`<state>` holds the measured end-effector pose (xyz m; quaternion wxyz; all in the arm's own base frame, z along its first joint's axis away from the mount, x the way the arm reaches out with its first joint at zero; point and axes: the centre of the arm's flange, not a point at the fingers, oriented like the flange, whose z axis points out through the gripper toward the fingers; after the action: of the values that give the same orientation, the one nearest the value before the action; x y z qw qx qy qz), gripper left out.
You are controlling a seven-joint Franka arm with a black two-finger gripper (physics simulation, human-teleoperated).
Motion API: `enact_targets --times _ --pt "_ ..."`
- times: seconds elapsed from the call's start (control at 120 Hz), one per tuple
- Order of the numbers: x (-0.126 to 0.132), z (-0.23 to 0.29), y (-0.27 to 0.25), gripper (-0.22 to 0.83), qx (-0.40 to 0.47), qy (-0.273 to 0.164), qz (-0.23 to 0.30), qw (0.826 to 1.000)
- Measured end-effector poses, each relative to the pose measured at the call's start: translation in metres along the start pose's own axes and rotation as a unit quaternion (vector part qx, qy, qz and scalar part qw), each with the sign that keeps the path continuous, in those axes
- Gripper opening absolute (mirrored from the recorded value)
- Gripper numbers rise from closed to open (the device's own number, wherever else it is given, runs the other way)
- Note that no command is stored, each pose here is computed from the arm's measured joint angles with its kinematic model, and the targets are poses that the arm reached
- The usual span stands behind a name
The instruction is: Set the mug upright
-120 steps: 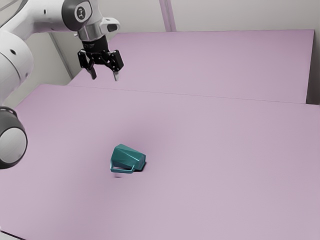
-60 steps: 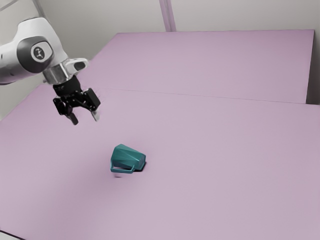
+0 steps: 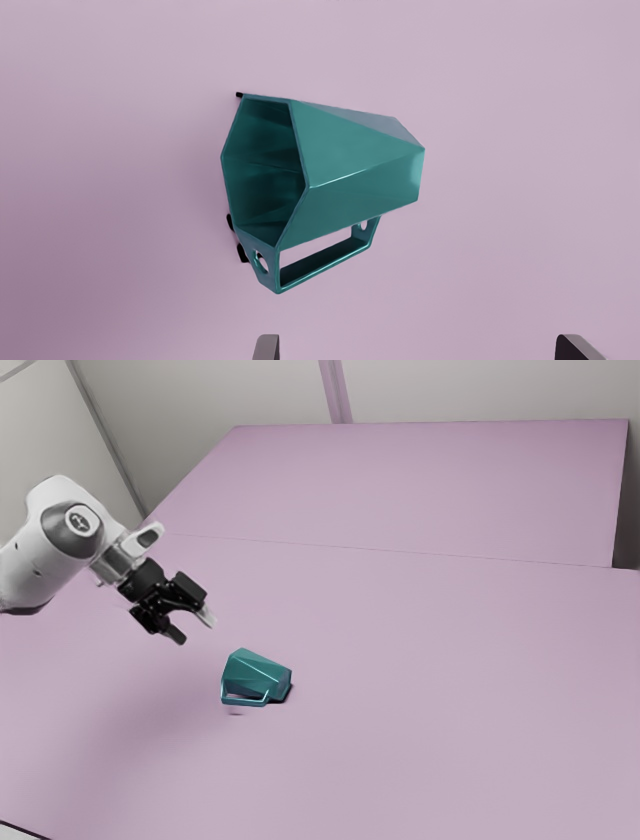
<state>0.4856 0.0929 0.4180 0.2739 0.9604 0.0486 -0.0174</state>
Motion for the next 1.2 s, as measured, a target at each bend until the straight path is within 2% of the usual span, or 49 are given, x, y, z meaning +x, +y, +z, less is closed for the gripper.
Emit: enact_targets --times 0.367,0.733,1.2 --pt "0.016 0.037 -0.024 0.62 -0.01 0.029 0.075 0.997" --pt "0.025 0.07 -0.048 0.62 -0.012 0.022 0.12 0.992" --pt "0.028 0.102 -0.058 0.62 -0.057 0.035 0.132 0.989"
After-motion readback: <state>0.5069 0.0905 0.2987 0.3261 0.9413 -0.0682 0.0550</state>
